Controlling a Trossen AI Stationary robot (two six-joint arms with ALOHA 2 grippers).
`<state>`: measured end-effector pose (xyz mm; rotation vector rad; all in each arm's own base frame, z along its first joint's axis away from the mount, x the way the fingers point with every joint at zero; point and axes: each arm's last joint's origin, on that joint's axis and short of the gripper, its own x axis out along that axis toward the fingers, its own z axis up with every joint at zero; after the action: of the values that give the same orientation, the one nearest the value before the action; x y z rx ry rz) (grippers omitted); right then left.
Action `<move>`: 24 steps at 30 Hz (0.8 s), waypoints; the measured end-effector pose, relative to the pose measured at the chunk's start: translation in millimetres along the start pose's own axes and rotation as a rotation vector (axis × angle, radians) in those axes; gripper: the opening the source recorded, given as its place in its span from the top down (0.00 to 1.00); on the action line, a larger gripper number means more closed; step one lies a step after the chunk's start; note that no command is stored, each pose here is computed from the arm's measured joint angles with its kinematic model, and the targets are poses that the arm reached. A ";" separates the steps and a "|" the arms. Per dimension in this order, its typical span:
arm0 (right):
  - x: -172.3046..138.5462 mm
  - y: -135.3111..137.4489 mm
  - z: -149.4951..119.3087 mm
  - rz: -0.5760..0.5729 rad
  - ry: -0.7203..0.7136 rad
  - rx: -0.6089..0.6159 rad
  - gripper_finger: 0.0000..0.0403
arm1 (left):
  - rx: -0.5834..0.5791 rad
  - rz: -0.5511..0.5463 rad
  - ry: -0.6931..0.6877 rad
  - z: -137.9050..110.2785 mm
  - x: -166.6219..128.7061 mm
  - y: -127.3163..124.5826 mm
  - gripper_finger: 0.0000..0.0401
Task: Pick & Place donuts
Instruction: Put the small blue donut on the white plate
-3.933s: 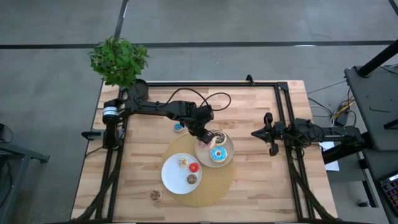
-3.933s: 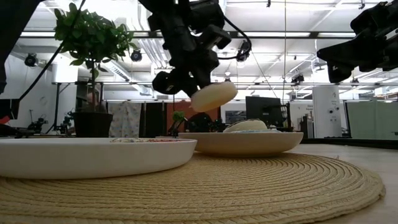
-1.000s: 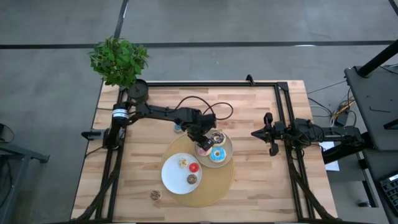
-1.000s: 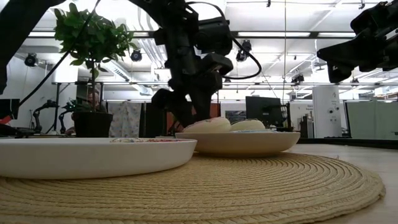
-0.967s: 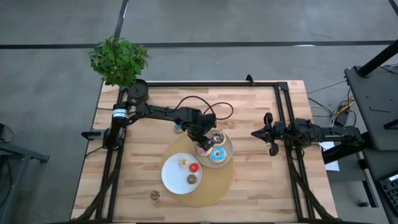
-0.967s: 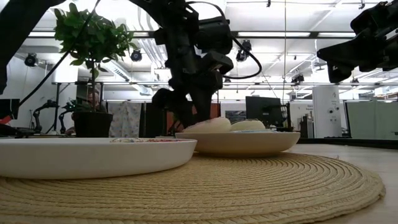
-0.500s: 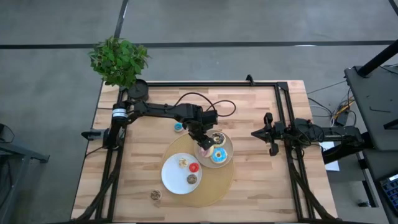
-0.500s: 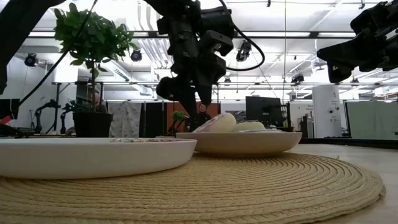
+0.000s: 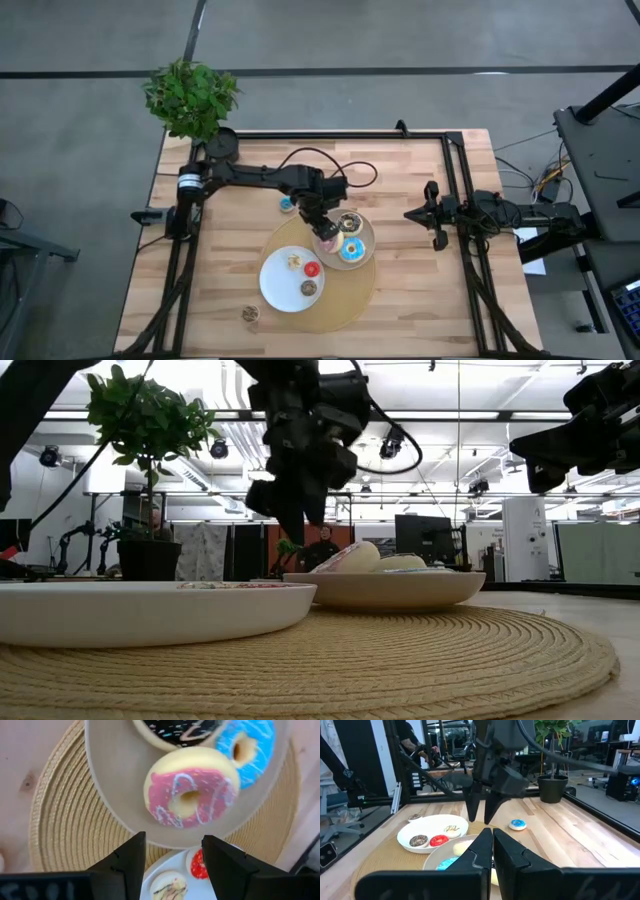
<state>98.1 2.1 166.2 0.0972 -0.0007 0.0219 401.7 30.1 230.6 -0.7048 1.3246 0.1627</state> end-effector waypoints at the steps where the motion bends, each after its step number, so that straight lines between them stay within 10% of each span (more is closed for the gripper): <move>1: 0.0 0.0 0.1 0.000 0.000 0.001 0.98 | 0.019 -0.003 -0.006 -1.1 -4.1 -0.7 0.59; 24: -0.1 0.0 0.4 0.000 -0.004 0.004 0.98 | 0.225 0.060 -0.089 -44.3 -35.2 6.6 0.59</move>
<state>98.0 2.0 166.6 0.1013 -0.0041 0.0214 352.4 20.5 257.4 -0.4628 1.2560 0.0906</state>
